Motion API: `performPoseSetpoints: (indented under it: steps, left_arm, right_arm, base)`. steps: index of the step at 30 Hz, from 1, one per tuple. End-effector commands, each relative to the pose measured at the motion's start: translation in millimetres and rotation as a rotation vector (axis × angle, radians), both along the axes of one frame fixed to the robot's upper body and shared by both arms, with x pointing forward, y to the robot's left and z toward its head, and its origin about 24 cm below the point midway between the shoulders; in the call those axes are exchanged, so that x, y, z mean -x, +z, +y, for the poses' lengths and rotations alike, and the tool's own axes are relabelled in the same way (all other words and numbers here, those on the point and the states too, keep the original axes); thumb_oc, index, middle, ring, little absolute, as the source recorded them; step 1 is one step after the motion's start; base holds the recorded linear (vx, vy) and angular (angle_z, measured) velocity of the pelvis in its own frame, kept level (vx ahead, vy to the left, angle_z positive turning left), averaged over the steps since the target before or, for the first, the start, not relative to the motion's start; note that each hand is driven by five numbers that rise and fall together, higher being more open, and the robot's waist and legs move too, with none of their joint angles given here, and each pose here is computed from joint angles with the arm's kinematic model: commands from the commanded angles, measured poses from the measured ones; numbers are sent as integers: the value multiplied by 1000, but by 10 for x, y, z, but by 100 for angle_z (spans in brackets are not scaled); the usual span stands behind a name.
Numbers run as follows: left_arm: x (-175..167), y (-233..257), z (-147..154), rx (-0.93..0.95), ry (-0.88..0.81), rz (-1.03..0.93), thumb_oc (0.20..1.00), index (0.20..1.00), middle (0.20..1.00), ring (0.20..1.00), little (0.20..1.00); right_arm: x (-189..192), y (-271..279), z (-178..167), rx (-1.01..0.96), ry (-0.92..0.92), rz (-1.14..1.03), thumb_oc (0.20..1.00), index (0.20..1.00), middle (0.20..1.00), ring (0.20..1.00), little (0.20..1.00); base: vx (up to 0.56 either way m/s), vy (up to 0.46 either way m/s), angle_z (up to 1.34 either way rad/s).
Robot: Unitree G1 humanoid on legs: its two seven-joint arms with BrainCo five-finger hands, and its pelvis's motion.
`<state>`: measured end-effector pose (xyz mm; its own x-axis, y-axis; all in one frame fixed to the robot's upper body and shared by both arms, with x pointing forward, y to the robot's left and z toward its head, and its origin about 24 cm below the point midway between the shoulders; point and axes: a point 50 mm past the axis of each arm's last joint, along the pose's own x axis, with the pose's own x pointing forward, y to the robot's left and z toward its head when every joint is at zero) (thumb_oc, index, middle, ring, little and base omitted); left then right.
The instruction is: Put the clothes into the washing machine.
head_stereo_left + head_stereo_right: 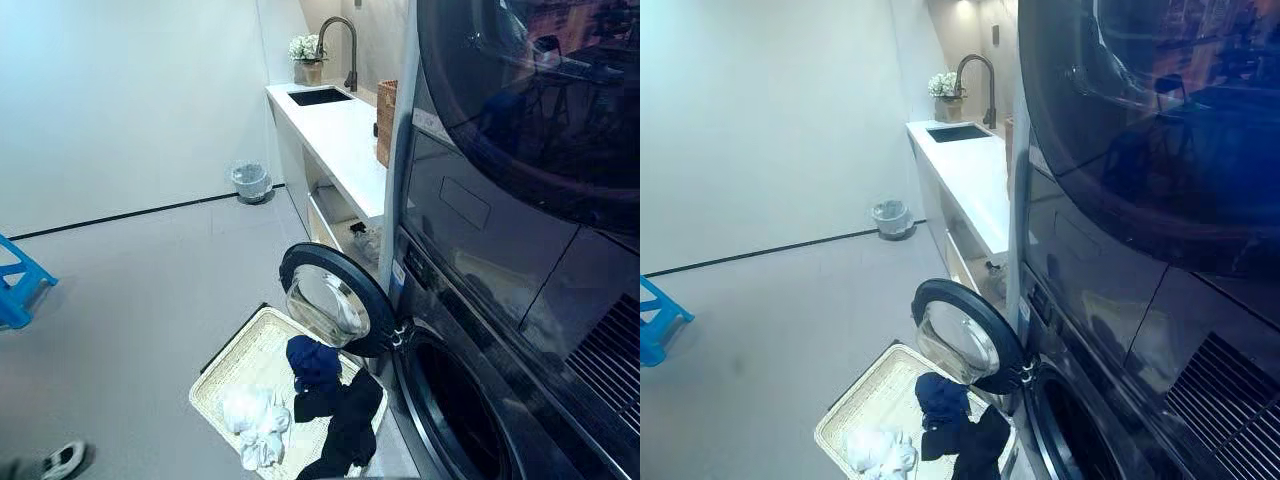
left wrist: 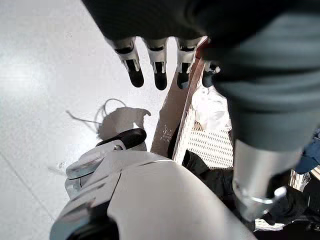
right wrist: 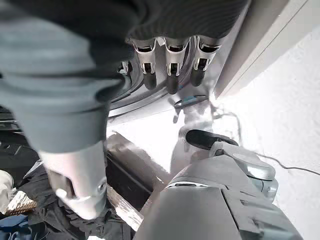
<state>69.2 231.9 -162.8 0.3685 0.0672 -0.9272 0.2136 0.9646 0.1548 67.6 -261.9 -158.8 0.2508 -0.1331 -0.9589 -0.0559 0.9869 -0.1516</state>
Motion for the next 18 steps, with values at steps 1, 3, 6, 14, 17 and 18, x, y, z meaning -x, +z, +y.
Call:
performPoseSetpoints:
  steps: [1, 3, 6, 14, 17, 18]
  left_arm:
    - [-368, 71, 35, -23, -30, -70, 1000, 1000, 1000, 1000, 1000]
    - [-387, 79, 31, -15, -18, -87, 1000, 1000, 1000, 1000, 1000]
    - [-375, 79, 35, -8, -4, -90, 1000, 1000, 1000, 1000, 1000]
    - [-381, 81, 31, 1, -11, -94, 1000, 1000, 1000, 1000, 1000]
    - [-374, 77, 23, 1, -8, -92, 1000, 1000, 1000, 1000, 1000]
    - [-375, 77, 23, 1, -7, -92, 1000, 1000, 1000, 1000, 1000]
  right_arm:
    - [-288, 32, 51, -5, -29, -54, 1000, 1000, 1000, 1000, 1000]
    - [-290, 37, 36, -4, -30, -54, 1000, 1000, 1000, 1000, 1000]
    - [-283, 35, 36, -4, -31, -54, 1000, 1000, 1000, 1000, 1000]
    - [-282, 36, 34, -8, -35, -55, 1000, 1000, 1000, 1000, 1000]
    - [-270, 30, 45, -7, -34, -53, 1000, 1000, 1000, 1000, 1000]
    - [-270, 30, 44, -6, -34, -53, 1000, 1000, 1000, 1000, 1000]
  base:
    - [-133, -34, -25]
    - [0, 0, 0]
    - [0, 0, 0]
    - [0, 0, 0]
    - [0, 0, 0]
    - [0, 0, 0]
